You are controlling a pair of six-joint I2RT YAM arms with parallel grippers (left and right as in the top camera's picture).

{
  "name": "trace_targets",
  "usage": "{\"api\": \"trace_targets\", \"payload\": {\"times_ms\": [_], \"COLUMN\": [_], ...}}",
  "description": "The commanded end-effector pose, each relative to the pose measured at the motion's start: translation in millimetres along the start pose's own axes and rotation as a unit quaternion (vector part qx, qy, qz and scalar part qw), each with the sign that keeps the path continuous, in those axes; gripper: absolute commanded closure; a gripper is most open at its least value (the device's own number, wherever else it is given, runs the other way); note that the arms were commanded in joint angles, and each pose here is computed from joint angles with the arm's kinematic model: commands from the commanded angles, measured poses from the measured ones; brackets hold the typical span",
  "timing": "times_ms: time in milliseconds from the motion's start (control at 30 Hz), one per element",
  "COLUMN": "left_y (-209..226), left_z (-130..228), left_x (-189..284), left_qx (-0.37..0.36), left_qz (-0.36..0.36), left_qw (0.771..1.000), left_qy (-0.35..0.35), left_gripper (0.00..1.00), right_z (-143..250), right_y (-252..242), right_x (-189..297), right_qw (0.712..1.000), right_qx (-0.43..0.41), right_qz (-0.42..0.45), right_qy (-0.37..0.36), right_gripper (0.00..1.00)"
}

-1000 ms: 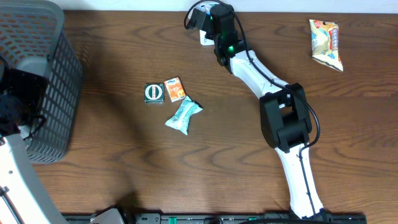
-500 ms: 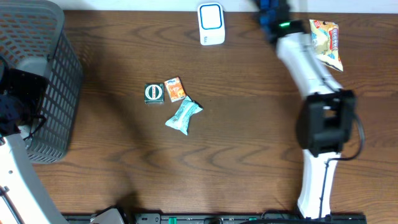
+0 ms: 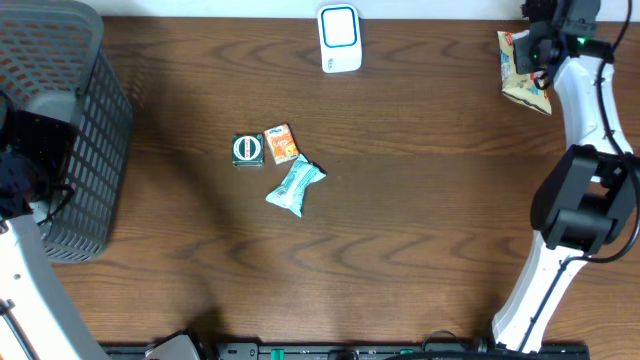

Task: Scan the item barcode
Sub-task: 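Carry the tissue pack to the back-right corner beside the snack bag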

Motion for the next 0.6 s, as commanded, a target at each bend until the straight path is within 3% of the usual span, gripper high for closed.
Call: {"api": "trace_targets", "payload": {"times_ms": [0,333,567], "left_y": [1,1,1], "left_z": [-1,-1,-1], "left_x": [1,1,1], "left_qx": [0.003,0.003,0.003], "left_qz": [-0.003,-0.003,-0.003], "left_qw": [1.0,1.0,1.0], "left_qy": [-0.002,-0.002,-0.002], "left_gripper": [0.02,0.02,0.02], "right_z": [7,35,48], "right_y": [16,20,-10], "right_x": [-12,-54,-56], "right_qw": [0.996,0.993,0.989], "right_qx": [-0.02,-0.074,-0.11], "right_qz": [-0.084,-0.081,0.068], "right_qy": [-0.002,0.045,0.075], "right_gripper": [0.99,0.99,0.96]}}
Point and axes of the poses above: each gripper's point midway between its finger pads, its own x axis back along the fingers, its own y axis along the line the jaws close on, z = x × y, the point moved 9 cm from there along x, back along the fingers, and after that the axes turned 10 degrees about -x, right-handed, at the moved point
